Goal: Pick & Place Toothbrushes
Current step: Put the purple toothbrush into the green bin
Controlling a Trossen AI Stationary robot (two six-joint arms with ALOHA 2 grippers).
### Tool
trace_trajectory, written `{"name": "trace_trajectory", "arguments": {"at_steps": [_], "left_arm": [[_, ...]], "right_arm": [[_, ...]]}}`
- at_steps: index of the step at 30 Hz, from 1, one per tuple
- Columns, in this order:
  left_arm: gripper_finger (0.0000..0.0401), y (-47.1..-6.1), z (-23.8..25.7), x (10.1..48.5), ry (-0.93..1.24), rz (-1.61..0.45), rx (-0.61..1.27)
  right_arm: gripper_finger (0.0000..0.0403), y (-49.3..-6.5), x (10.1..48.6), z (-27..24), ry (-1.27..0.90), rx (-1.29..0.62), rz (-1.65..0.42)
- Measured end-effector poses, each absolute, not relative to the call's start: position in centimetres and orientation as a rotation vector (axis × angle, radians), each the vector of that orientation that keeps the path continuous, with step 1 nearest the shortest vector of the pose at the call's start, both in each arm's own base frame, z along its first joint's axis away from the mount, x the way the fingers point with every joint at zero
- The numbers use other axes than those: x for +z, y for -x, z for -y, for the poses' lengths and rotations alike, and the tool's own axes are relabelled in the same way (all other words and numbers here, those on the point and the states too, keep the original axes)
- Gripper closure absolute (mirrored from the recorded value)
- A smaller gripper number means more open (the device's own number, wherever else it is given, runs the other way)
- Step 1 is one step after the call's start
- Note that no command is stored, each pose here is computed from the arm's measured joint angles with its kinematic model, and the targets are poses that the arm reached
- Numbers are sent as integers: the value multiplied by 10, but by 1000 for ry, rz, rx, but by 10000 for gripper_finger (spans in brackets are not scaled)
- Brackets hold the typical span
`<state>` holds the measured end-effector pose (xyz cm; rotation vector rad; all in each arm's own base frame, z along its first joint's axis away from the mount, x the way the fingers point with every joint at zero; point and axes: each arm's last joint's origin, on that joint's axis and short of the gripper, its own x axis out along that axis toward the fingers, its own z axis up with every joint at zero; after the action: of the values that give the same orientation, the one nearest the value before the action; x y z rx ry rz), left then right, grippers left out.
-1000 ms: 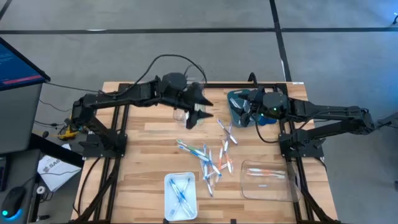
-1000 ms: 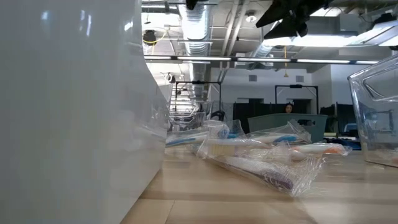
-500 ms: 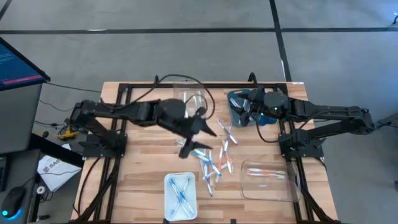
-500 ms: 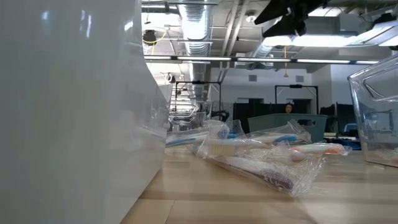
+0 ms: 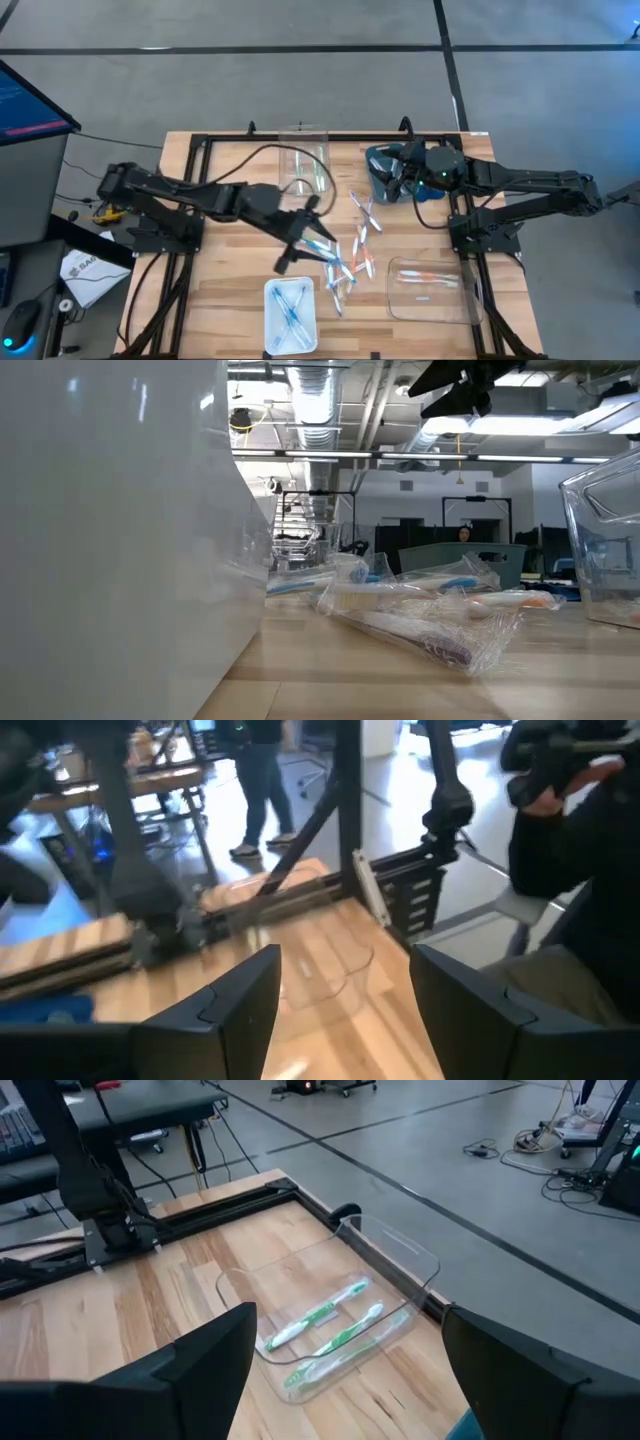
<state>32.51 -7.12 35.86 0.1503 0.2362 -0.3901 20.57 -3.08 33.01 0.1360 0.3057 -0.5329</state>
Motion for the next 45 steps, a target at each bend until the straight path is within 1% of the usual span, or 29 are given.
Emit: {"name": "trace_trajectory", "arguments": {"at_steps": [6, 14, 19, 22, 26, 34, 39, 42, 45], "left_arm": [[183, -276, 56, 340, -86, -155, -320], [183, -225, 40, 305, -81, -63, -133], [183, -209, 26, 283, -120, 4, -21], [183, -205, 16, 275, -122, 34, 58], [183, -202, -3, 273, -120, 31, 223], [183, -200, -39, 271, -177, 1, 423], [183, -197, -53, 272, -221, -5, 497], [183, -195, -56, 271, -230, -11, 515], [183, -194, -58, 266, -245, -29, 511]], "right_arm": [[92, -206, 330, 30, -118, -525, -310], [92, -211, 334, 33, -73, -525, -271], [92, -224, 329, 41, -46, -549, -261], [92, -236, 325, 48, 27, -561, -257], [92, -256, 313, 57, 133, -569, -293], [92, -293, 285, 62, 334, -535, -340], [92, -302, 269, 48, 470, -448, -448], [92, -295, 259, 29, 618, -351, -612], [92, -283, 251, 9, 746, -340, -775]]}}
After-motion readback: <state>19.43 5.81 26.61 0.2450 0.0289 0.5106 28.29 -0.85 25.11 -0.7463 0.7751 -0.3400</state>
